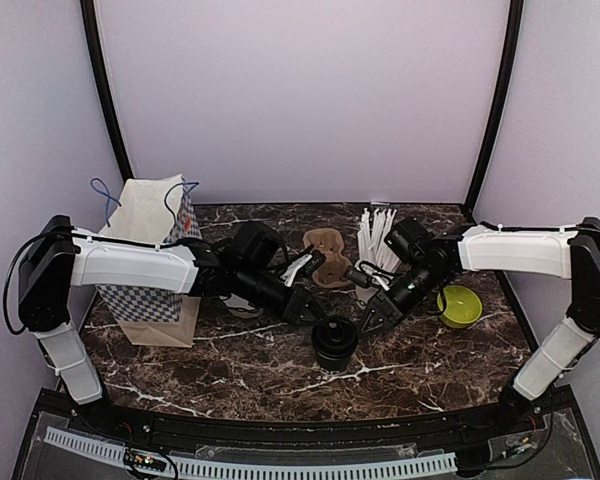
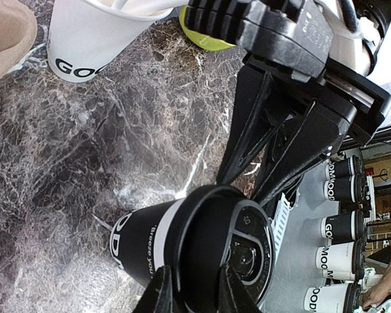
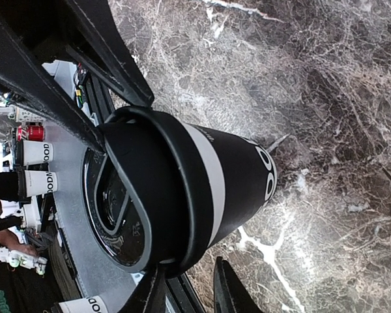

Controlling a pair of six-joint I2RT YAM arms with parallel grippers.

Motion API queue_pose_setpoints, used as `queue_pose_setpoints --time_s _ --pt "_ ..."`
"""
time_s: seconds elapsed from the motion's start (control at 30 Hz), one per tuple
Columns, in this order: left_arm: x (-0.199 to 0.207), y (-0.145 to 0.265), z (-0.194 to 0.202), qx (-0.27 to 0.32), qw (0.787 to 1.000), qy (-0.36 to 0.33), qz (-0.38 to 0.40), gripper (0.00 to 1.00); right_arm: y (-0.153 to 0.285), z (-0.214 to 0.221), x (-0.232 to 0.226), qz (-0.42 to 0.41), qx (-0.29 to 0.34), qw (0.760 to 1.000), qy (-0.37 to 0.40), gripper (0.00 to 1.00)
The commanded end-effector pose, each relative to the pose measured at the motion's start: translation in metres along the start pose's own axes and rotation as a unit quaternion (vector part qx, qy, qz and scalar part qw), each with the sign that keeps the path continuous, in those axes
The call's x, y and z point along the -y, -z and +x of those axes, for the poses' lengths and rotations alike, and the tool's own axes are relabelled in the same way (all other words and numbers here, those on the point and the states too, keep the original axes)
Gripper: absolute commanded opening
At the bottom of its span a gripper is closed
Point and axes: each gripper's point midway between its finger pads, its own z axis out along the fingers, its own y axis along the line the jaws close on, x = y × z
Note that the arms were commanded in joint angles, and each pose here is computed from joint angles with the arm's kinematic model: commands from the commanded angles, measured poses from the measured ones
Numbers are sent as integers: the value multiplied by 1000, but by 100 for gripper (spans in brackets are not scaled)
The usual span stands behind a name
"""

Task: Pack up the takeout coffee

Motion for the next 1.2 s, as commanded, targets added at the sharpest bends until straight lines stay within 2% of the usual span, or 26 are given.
queue_pose_setpoints --time_s 0.0,0.1,0.23,0.4,0.53,0.7,0.83,1.17 --pt "-81 -19 119 -171 969 114 -135 23 -25 4 32 85 -33 996 15 23" --pt "-48 -14 87 -124 987 52 -92 28 -19 -5 14 56 -17 998 38 21" --pt "-2 8 32 -42 998 -16 -52 38 -9 -7 -8 23 2 998 64 21" --pt "38 33 -6 32 999 -38 -13 48 -1 -8 -21 6 17 997 77 23" --pt "33 41 1 32 999 -8 -28 51 -3 -7 -20 3 14 997 76 24" --pt "9 46 32 10 996 48 -70 54 -5 -8 -20 -1 9 997 72 25" --pt "3 44 51 -5 995 82 -63 55 -6 -10 -20 -6 6 998 70 27" --pt "5 31 51 -5 996 86 -31 54 -7 -12 -20 -8 5 997 71 29"
